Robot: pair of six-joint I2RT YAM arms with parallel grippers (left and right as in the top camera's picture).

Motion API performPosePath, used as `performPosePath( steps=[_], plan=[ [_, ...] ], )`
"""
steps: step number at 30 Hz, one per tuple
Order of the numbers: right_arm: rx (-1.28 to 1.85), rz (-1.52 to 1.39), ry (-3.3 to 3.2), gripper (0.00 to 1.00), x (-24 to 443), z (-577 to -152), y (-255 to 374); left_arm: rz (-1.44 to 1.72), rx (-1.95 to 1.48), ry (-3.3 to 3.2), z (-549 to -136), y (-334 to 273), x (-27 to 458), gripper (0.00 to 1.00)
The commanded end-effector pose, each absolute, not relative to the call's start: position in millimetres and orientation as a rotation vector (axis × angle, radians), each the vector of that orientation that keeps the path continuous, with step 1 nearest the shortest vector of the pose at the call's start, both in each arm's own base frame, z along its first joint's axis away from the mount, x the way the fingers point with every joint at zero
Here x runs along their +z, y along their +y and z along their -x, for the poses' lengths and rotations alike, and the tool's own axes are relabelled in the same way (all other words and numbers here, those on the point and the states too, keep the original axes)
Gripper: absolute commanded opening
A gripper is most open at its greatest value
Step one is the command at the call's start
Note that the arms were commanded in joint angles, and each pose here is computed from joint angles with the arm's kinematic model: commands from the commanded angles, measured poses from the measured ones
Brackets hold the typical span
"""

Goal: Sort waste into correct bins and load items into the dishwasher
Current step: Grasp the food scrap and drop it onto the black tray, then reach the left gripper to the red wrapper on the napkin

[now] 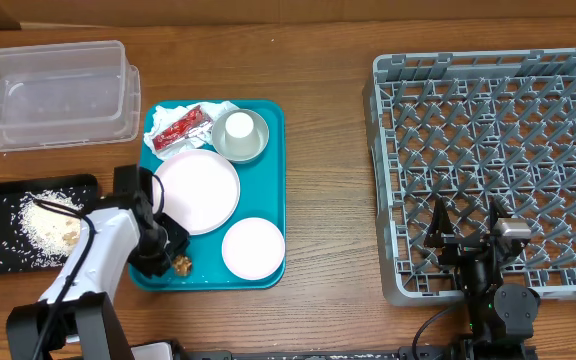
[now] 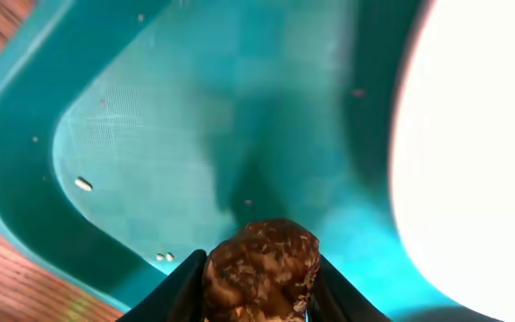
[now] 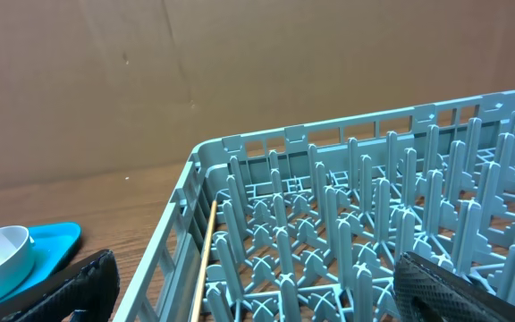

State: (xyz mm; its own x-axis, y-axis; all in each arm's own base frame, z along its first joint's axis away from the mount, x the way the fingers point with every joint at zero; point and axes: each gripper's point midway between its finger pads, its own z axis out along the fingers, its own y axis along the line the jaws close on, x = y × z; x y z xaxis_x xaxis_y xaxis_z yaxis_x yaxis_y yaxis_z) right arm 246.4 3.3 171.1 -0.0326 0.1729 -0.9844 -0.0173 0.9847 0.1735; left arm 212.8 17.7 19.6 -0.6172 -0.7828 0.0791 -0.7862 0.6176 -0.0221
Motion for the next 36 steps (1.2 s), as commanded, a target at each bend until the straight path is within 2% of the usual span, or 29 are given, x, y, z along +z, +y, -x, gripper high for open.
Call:
performPosePath(
  steps=[1,9,17,20,27,30,34,36],
  plan=[
    [0.137,-0.127,1.591,1.00,169.7,-246.5,0.5,-1.354,0.081,-2.808,-228.3,23.3,31.9,0.32],
    [0.137,-0.127,1.591,1.00,169.7,-246.5,0.5,-1.435,0.011,-2.902,-264.0,47.0,76.6,0.32],
    [0.137,-0.127,1.591,1.00,169.7,-246.5,0.5,-1.770,-0.100,-2.963,-299.9,116.4,128.3,0.32],
    [0.137,-0.127,1.591,1.00,169.7,-246.5,0.5,-1.959,-0.225,-2.925,-300.0,154.0,136.5,0.31],
    [0.137,-0.127,1.591,1.00,169.7,-246.5,0.5,-2.419,-0.565,-2.581,-272.3,220.6,137.5,0.29],
    [0.137,-0.127,1.591,1.00,169.7,-246.5,0.5,-2.547,-0.574,-2.468,-271.3,233.4,131.5,0.34],
    [0.137,-0.127,1.591,1.00,169.7,-246.5,0.5,-2.542,-0.690,-2.428,-270.7,247.4,118.9,0.39],
    [0.137,-0.127,1.591,1.00,169.7,-246.5,0.5,-2.492,-0.701,-2.408,-270.7,247.6,101.8,0.50]
  ],
)
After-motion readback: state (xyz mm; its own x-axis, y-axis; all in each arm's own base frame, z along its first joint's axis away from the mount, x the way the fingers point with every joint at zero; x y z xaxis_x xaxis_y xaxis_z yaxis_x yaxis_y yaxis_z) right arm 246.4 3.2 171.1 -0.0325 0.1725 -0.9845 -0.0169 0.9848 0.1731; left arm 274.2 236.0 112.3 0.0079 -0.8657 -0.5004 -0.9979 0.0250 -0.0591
